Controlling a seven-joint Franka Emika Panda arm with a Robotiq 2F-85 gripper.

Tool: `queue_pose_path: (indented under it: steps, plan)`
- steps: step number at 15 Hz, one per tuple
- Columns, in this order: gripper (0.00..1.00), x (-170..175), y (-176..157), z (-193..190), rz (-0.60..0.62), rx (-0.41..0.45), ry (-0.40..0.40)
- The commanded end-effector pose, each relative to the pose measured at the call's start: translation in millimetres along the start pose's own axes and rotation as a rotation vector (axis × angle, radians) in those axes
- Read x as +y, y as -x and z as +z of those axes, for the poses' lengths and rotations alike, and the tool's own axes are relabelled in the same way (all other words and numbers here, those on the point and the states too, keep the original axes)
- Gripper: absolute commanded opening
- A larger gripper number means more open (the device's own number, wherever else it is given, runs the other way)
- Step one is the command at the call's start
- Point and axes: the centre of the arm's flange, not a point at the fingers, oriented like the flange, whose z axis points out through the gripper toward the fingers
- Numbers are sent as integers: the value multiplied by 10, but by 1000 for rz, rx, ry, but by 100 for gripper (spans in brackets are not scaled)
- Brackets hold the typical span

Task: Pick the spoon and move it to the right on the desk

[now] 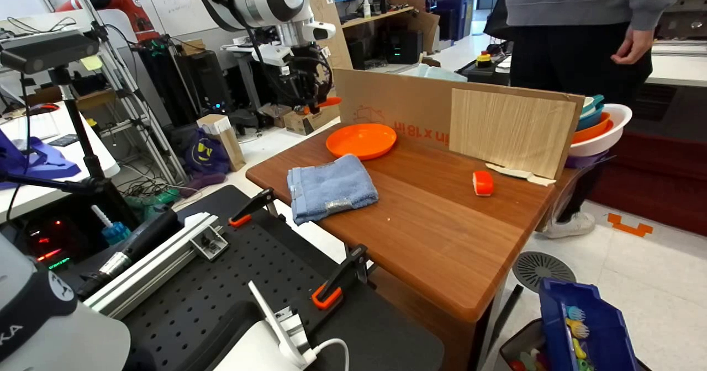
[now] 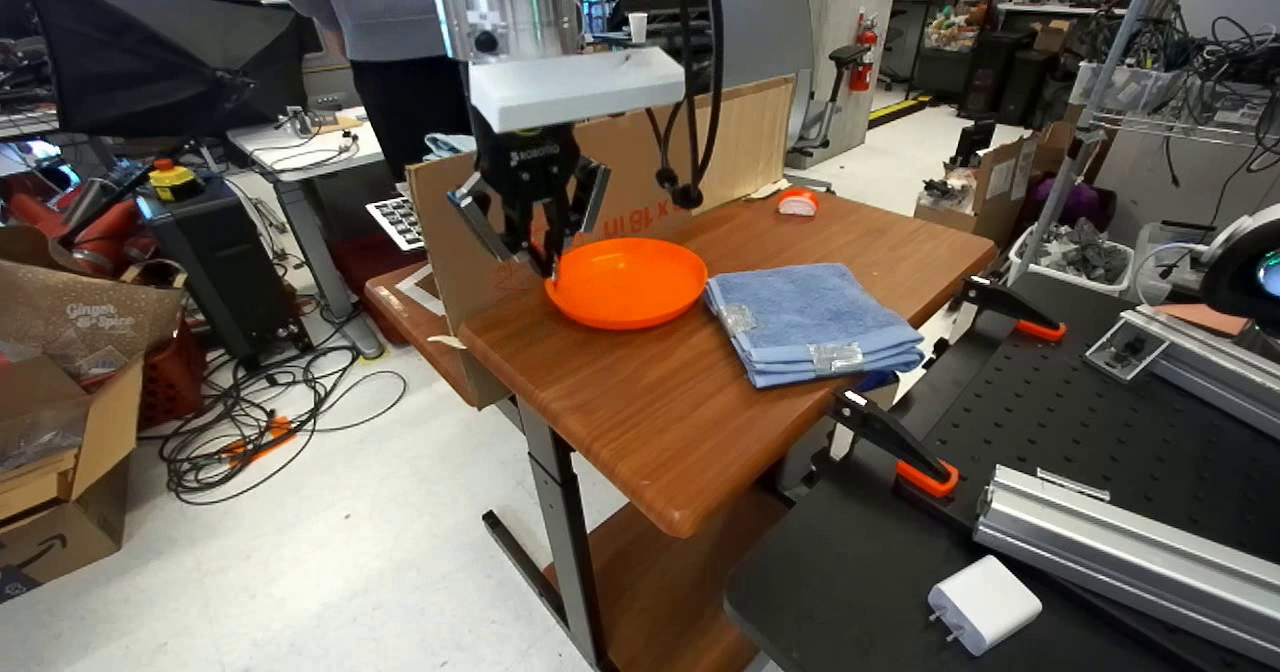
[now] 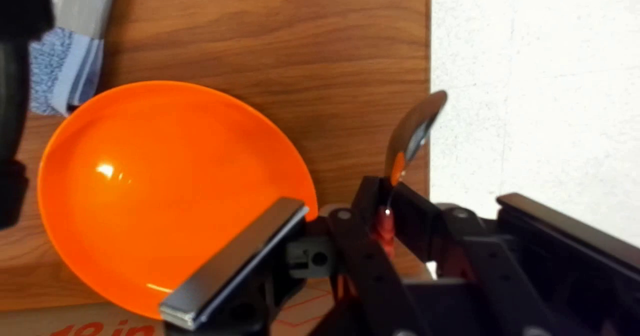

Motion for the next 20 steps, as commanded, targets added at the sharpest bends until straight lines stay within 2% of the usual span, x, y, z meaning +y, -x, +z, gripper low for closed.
queue_pose_path:
  steps: [1,4,10,14,20]
  plan:
    - [3,358,59,-281,69,36,-56]
    - [3,749,22,-507,146,56,-82]
    - [3,1636,21,-711,306,70,-142]
    - [3,2108,76,-671,400,63,-174]
    - [3,2664,93,-373,517,77,-218]
